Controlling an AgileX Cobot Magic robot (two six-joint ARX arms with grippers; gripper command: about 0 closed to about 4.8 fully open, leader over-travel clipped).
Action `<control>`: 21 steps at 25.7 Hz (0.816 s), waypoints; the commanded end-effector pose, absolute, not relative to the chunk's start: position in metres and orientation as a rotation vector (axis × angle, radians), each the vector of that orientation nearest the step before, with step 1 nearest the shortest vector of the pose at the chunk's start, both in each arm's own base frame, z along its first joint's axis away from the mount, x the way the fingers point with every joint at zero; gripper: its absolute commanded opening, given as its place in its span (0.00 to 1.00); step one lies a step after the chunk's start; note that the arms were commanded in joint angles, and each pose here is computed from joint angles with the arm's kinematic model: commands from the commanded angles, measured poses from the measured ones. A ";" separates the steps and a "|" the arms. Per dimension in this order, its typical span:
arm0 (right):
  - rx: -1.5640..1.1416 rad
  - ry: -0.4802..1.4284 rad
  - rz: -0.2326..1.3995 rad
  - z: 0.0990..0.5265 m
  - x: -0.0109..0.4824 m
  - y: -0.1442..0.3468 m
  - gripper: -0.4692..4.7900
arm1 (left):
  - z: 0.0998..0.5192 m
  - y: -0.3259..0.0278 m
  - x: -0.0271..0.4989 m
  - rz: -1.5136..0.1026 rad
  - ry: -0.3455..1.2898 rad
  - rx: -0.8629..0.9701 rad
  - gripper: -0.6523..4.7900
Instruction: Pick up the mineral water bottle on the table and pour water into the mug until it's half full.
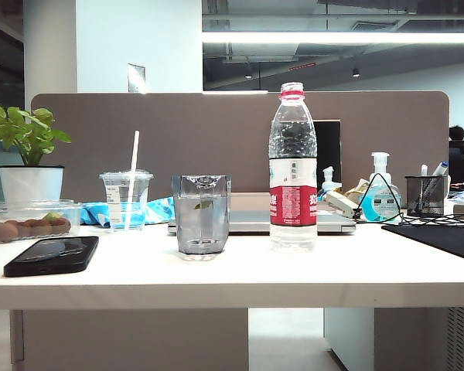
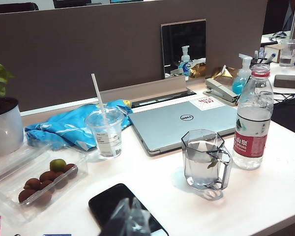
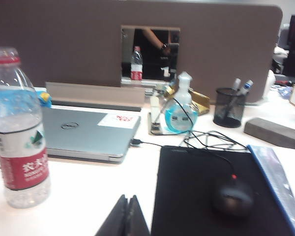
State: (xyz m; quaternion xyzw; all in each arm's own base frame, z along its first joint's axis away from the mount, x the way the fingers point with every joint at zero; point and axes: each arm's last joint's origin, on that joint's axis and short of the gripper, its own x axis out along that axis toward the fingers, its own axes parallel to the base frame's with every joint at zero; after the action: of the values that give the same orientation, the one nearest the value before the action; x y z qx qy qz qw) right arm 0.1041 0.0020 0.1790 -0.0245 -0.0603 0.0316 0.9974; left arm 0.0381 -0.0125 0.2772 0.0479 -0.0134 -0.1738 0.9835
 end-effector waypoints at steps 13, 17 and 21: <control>-0.018 0.070 0.037 0.157 0.097 -0.001 0.08 | 0.279 -0.012 0.038 -0.347 -0.036 0.095 0.11; -0.014 0.157 0.041 0.149 0.096 -0.001 0.08 | 0.279 -0.012 0.038 -0.347 -0.036 0.095 0.11; -0.014 0.175 0.038 0.147 0.096 -0.001 0.08 | 0.279 -0.012 0.038 -0.347 -0.036 0.095 0.11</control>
State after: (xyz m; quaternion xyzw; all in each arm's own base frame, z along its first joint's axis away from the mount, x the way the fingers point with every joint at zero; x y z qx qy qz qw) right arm 0.0957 -0.0010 0.1485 -0.0086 0.0885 0.0184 0.9959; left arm 0.0382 -0.0125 0.2771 0.0477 -0.0128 -0.1740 0.9835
